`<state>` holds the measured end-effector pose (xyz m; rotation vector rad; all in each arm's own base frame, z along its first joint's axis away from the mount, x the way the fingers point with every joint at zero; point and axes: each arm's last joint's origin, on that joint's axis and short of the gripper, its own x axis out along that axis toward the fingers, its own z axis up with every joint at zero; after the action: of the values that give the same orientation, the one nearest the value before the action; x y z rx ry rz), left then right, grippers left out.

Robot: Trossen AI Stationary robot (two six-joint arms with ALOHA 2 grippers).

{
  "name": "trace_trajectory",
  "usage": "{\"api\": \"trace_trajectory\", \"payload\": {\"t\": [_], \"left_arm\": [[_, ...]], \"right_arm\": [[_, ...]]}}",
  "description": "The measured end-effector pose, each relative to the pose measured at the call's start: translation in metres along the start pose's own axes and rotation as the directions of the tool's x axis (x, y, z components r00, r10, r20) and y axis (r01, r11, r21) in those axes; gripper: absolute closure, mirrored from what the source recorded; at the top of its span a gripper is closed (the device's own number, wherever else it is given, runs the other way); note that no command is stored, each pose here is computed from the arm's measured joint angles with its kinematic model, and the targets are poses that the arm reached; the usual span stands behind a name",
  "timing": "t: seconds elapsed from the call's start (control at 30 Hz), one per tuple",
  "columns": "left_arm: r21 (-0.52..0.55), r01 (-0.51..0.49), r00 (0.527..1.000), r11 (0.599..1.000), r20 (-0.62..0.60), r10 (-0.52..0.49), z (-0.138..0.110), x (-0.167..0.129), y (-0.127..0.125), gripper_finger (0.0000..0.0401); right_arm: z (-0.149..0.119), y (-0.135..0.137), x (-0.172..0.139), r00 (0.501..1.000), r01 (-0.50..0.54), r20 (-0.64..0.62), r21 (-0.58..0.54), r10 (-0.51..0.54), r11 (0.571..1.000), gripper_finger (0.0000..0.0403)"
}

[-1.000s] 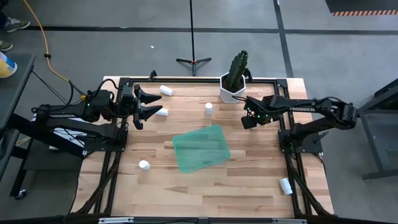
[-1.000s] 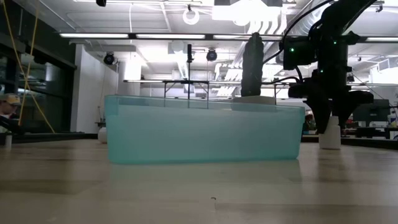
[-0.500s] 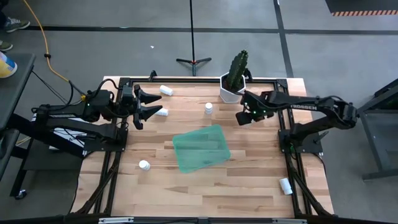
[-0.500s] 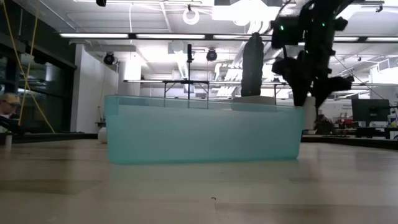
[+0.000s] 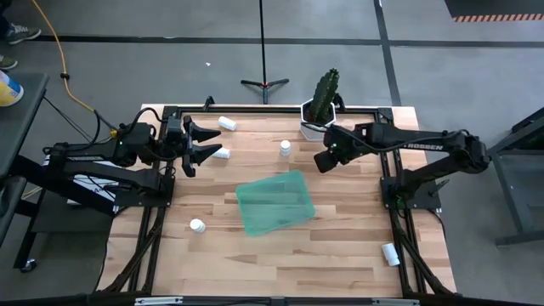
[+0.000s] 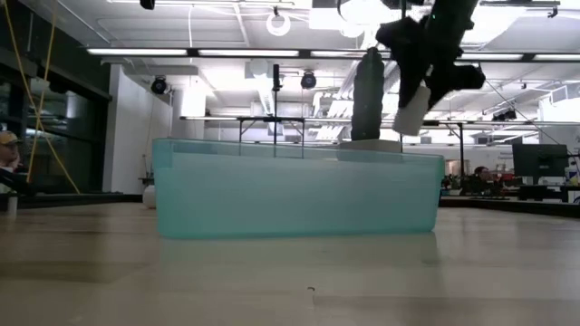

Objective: Pick and place pill bottles into a basket
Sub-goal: Put the white pill bottle into the green bin

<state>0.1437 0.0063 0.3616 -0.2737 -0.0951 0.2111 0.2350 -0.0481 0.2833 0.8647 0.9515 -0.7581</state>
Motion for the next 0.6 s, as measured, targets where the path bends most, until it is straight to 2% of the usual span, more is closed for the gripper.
{"api": "trace_trajectory", "payload": {"t": [0.33, 0.6], "left_arm": [[-0.008, 0.000, 1.000, 1.000, 0.000, 0.000, 0.000, 0.000, 0.000, 0.0139], [-0.018, 0.000, 1.000, 1.000, -0.001, 0.000, 0.000, 0.000, 0.000, 0.0139]], "right_arm": [[-0.009, 0.028, -0.025, 0.992, -0.090, 0.082, -0.040, 0.093, 0.995, 0.0235], [-0.020, 0.047, -0.031, 0.971, -0.190, 0.139, -0.025, 0.192, 0.981, 0.0236]]}}
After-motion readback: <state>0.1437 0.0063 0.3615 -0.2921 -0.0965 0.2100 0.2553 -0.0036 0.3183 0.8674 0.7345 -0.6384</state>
